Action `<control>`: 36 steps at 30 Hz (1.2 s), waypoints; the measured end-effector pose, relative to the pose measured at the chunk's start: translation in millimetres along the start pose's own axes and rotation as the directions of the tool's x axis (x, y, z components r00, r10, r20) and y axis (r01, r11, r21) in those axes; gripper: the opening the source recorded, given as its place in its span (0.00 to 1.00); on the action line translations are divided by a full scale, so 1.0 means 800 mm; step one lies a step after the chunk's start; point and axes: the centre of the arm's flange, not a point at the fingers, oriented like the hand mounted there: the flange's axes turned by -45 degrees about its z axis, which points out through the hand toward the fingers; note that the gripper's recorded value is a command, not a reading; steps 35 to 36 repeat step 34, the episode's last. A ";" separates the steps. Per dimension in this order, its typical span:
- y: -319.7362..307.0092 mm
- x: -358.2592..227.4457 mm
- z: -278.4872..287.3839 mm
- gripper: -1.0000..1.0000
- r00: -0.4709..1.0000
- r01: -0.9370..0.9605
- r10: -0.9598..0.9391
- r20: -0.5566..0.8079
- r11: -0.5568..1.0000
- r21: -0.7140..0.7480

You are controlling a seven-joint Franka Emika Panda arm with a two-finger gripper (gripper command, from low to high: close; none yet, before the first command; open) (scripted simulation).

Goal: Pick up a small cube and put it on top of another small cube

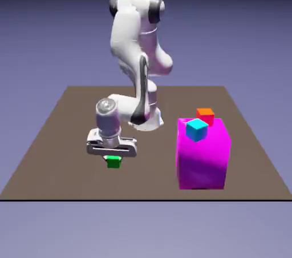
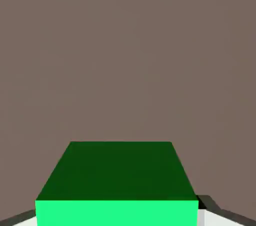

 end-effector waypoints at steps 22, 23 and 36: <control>-0.472 -0.118 -0.317 0.00 0.194 0.969 -0.970 0.148 0.166 -0.181; -0.482 -0.132 -0.331 0.00 0.149 0.975 -0.975 0.166 0.116 -0.190; -0.480 -0.128 -0.292 1.00 0.132 0.976 -0.976 0.175 0.097 -0.196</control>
